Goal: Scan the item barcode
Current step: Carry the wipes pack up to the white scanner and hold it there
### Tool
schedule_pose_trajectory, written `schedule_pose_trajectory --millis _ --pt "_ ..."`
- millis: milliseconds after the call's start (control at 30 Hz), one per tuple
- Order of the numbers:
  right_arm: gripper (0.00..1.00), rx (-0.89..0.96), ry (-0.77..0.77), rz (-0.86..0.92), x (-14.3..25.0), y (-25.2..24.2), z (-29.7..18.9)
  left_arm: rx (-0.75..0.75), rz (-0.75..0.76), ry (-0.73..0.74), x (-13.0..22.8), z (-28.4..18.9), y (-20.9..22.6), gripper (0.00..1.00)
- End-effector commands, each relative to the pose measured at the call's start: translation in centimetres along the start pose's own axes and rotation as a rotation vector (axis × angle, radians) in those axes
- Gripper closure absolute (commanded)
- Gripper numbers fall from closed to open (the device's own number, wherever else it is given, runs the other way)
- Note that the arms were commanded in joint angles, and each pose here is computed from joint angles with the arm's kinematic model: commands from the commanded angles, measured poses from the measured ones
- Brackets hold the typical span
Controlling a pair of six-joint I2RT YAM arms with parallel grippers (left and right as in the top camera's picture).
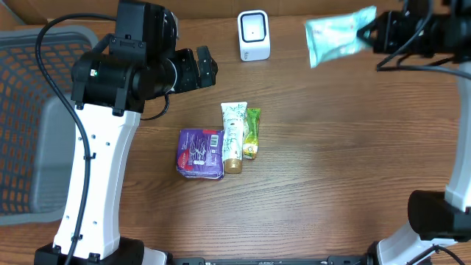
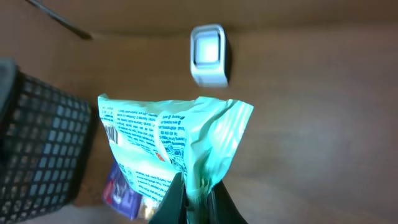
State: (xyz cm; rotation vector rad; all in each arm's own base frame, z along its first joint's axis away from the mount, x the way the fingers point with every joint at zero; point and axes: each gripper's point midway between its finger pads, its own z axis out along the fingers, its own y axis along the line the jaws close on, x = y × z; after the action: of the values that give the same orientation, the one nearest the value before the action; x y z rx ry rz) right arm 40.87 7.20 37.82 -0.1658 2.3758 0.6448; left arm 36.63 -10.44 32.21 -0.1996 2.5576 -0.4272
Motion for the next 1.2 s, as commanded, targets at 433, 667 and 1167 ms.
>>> schedule_pose_trajectory --millis 433,667,1167 --pt "0.96 0.041 -0.249 -0.183 -4.4 5.0 -5.8 0.003 0.016 -0.002 0.0 -0.2 0.1 0.0" --pt "0.96 0.269 -0.355 -0.188 -6.9 5.6 -3.6 0.003 0.016 -0.002 0.0 -0.2 0.1 0.0" --pt "0.96 0.713 -0.296 -0.777 -10.6 5.7 9.8 0.003 0.016 -0.002 0.0 -0.2 0.1 0.0"
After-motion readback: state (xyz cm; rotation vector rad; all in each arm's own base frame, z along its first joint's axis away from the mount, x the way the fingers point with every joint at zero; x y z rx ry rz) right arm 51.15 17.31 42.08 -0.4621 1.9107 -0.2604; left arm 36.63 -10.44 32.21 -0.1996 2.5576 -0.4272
